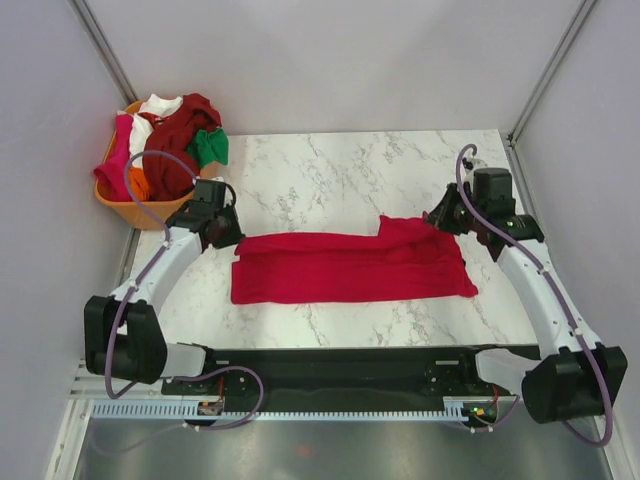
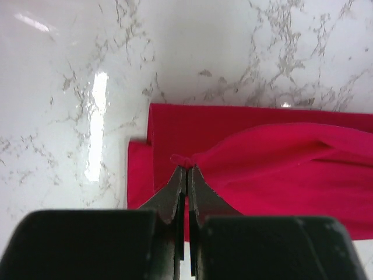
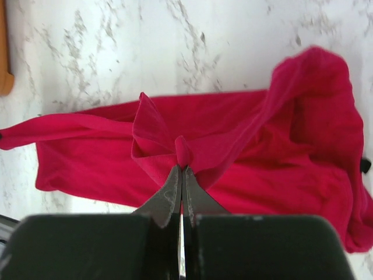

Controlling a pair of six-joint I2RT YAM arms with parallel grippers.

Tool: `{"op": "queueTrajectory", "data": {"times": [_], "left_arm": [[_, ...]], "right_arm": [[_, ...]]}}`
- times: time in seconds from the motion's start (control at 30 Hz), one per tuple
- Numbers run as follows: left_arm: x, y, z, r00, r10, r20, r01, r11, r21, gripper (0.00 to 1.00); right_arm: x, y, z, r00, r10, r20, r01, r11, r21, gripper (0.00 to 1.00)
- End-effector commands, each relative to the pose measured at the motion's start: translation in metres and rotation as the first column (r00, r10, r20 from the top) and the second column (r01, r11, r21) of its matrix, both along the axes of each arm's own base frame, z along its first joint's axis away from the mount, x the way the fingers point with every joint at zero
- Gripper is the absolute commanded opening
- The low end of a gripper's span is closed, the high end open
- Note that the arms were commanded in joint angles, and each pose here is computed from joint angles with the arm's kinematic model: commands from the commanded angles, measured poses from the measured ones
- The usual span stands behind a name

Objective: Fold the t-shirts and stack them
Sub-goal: Fold the tshirt

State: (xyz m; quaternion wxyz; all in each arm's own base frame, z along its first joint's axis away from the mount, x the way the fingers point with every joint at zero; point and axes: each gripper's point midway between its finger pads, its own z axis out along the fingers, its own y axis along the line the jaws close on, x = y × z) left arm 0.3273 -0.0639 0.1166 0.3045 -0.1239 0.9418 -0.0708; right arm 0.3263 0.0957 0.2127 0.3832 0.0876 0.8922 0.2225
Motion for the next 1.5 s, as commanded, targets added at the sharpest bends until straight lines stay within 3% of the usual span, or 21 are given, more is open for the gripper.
{"op": "queueTrajectory", "data": {"times": [0.0, 0.27, 0.4, 0.43, 0.47, 0.5, 0.57, 0.6, 0.63, 0.83, 1.0, 1.17, 1.33, 1.47], "left_arm": [[-0.012, -0.01, 0.004, 1.0, 0.007, 0.014, -0.007, 0.999, -0.046, 0.02], [-0.046, -0.007, -0.024, 0.995, 0.066, -0.07, -0.069, 0.997, -0.041, 0.02], [-0.06, 0.01, -0.037, 0.979, 0.164, -0.118, -0.161, 0.986, 0.034, 0.09], [-0.063, 0.015, -0.039, 0.974, 0.19, -0.123, -0.185, 0.982, 0.049, 0.15], [-0.066, 0.017, -0.039, 0.969, 0.213, -0.124, -0.208, 0.977, 0.056, 0.28], [-0.066, 0.02, -0.038, 0.967, 0.225, -0.117, -0.219, 0.974, 0.063, 0.47], [-0.066, 0.022, -0.033, 0.965, 0.245, -0.097, -0.24, 0.969, 0.059, 0.65], [-0.065, 0.023, -0.031, 0.963, 0.254, -0.086, -0.249, 0.967, 0.059, 0.89], [-0.064, 0.023, -0.026, 0.964, 0.255, -0.073, -0.252, 0.966, 0.053, 0.94], [-0.043, 0.017, -0.012, 0.974, 0.223, -0.036, -0.222, 0.974, 0.035, 0.93], [-0.024, 0.004, -0.031, 0.978, 0.182, -0.104, -0.177, 0.983, 0.057, 0.9], [-0.023, -0.02, -0.057, 0.983, 0.113, -0.144, -0.102, 0.992, 0.079, 0.91], [-0.024, -0.017, -0.082, 0.978, 0.111, -0.175, -0.091, 0.989, 0.119, 0.98], [-0.021, -0.015, -0.096, 0.973, 0.116, -0.197, -0.088, 0.986, 0.145, 1.0]], "right_arm": [[-0.024, -0.01, -0.02, 0.997, -0.064, -0.047, 0.064, 0.998, -0.017, 0.0], [-0.067, -0.022, -0.056, 0.983, -0.145, -0.11, 0.143, 0.989, -0.026, 0.0], [-0.088, -0.035, -0.073, 0.95, -0.267, -0.159, 0.266, 0.964, -0.029, 0.04], [-0.092, -0.039, -0.069, 0.944, -0.302, -0.135, 0.302, 0.953, -0.017, 0.17], [-0.097, -0.041, -0.078, 0.936, -0.321, -0.146, 0.322, 0.947, -0.019, 0.36], [-0.099, -0.042, -0.079, 0.932, -0.334, -0.142, 0.336, 0.942, -0.01, 0.61], [-0.104, -0.043, -0.083, 0.916, -0.371, -0.153, 0.378, 0.926, 0.018, 0.97], [-0.104, -0.048, -0.086, 0.905, -0.398, -0.152, 0.403, 0.915, 0.0, 0.98], [-0.103, -0.049, -0.09, 0.897, -0.409, -0.167, 0.414, 0.91, -0.006, 0.98], [-0.092, -0.042, -0.117, 0.884, -0.392, -0.256, 0.398, 0.917, -0.03, 0.98], [-0.083, -0.046, -0.139, 0.866, -0.412, -0.284, 0.41, 0.909, -0.071, 0.98], [-0.079, -0.062, -0.167, 0.823, -0.47, -0.318, 0.428, 0.882, -0.198, 0.98], [-0.078, -0.053, -0.196, 0.805, -0.445, -0.391, 0.402, 0.895, -0.192, 0.98], [-0.073, -0.055, -0.204, 0.803, -0.445, -0.397, 0.392, 0.895, -0.211, 0.81]]}}
